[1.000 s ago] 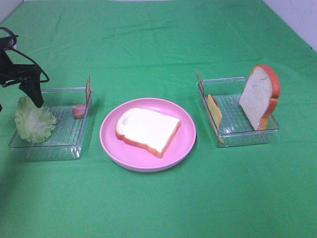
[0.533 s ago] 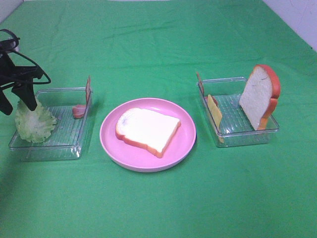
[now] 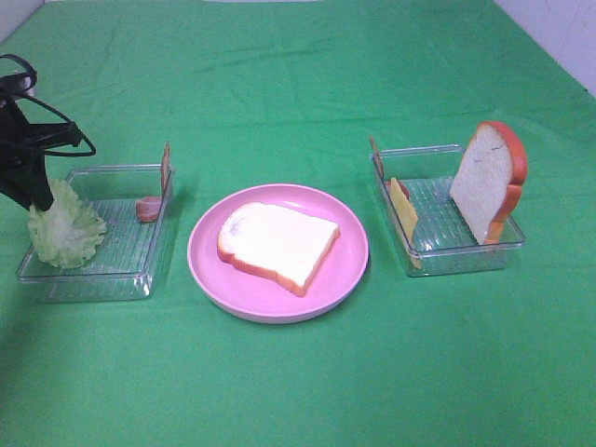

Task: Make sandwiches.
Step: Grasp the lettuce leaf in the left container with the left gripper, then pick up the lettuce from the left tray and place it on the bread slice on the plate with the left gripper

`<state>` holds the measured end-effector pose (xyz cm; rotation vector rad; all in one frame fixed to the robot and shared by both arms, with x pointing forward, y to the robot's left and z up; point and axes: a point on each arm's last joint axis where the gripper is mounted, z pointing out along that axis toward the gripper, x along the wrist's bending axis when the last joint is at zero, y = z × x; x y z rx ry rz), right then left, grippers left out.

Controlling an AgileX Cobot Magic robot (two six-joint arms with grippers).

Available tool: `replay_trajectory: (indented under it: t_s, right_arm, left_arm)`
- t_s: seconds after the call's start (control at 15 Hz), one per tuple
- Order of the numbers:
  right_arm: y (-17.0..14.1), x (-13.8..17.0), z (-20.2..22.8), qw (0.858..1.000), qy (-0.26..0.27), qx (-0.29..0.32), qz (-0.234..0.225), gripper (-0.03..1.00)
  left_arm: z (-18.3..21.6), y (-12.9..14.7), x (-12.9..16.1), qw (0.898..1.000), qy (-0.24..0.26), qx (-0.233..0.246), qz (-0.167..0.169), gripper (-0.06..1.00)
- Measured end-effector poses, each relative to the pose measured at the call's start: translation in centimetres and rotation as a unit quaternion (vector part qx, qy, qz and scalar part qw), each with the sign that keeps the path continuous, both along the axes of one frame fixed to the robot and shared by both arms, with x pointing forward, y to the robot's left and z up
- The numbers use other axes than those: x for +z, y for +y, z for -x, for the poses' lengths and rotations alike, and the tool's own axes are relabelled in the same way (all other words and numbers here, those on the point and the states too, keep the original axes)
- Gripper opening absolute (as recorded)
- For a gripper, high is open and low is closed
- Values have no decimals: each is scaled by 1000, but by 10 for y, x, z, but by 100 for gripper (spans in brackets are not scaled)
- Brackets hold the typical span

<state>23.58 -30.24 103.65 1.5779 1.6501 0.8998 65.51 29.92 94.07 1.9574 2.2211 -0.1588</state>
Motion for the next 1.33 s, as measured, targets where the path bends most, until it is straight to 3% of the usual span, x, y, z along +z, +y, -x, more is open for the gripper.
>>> replay_trajectory:
  t_s: [0.13,0.53,0.8,1.0,1.07,1.13,1.33]
  right_arm:
    - [0,0,0,1000,0,0,0,94]
    - [0,0,0,1000,0,0,0,94]
    - [0,0,0,1000,0,0,0,94]
    - [0,0,0,1000,0,0,0,94]
    - [0,0,0,1000,0,0,0,94]
    - [0,0,0,1000,0,0,0,94]
    - [0,0,0,1000,0,0,0,94]
  left_arm:
    - [0,0,0,1000,0,0,0,2]
    - [-5,-1,10,1000,-9,1,5,1]
    - [-6,-10,57,999,-50,-3,13,1]
    - [-1,-21,115,994,-108,-21,18,1]
    - [1,-33,153,985,-164,-32,31,1]
    - [2,-45,168,980,-185,-41,52,1]
    - [8,-88,178,972,-194,-80,108,1]
